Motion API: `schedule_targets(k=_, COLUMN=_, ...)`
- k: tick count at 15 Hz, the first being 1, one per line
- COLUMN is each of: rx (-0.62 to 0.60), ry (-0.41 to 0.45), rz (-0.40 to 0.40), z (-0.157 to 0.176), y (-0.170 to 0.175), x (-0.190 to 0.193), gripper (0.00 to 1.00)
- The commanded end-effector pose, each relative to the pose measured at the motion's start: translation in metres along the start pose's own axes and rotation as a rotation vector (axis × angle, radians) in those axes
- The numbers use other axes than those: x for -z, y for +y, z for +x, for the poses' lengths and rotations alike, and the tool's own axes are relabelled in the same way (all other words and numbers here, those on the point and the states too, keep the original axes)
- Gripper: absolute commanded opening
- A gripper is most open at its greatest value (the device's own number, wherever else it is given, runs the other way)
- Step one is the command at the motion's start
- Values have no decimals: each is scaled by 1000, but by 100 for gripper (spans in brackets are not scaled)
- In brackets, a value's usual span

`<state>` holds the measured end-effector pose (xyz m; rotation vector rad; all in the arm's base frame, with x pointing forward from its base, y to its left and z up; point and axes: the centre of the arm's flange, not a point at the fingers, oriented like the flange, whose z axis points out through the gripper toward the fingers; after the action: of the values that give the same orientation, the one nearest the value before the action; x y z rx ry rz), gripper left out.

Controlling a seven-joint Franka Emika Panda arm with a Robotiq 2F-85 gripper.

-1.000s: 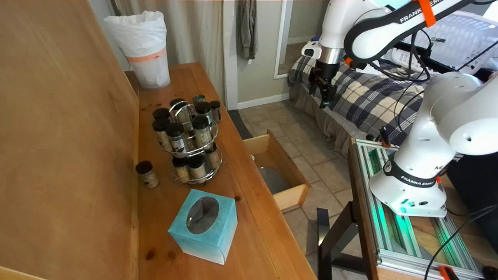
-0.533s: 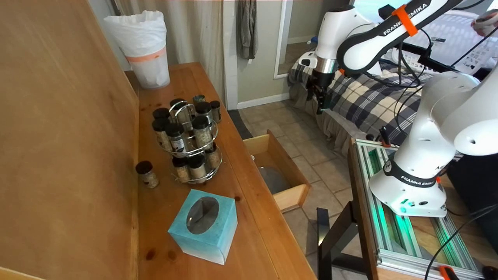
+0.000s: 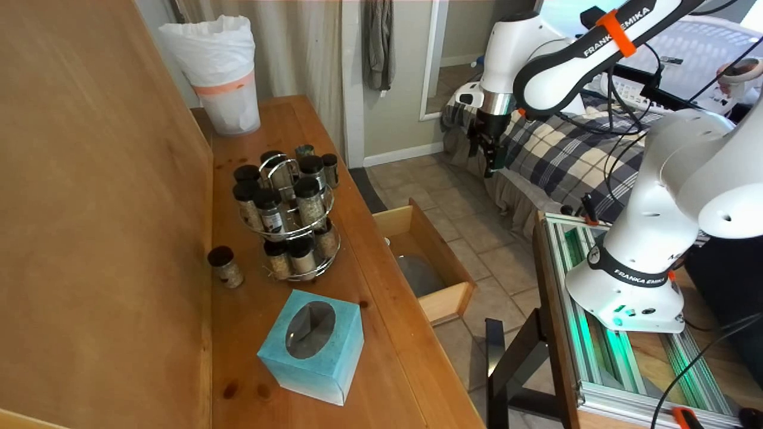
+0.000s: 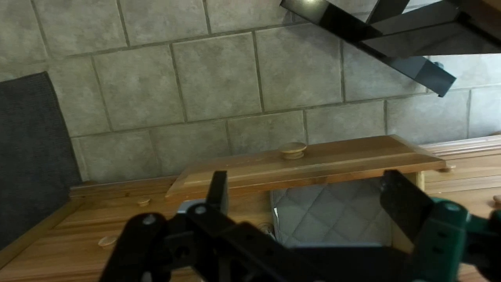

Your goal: Close the drawer completely

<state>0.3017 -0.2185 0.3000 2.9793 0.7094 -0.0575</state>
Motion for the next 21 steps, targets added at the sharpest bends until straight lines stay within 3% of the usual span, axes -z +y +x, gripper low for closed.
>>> schedule_targets(k=1, rx=58, ry=-4, rz=17, z=11, y=-32, x=-56, gripper=100)
schedule_targets(k=6, rx=10, ry=-1, rz=-34, z=30, y=-56, x=-113, gripper=100)
schedule_targets(k=14, rx=-77, ry=-120, rz=32, z=41, y=-104, x=-189, gripper=100)
schedule_targets(k=20, rx=65, ry=-106, rz=-15, z=27, y=-127, x=-248, gripper=100)
schedule_targets(k=21, rx=30, ry=-106, rz=18, z=62, y=-103, x=-229, gripper=100)
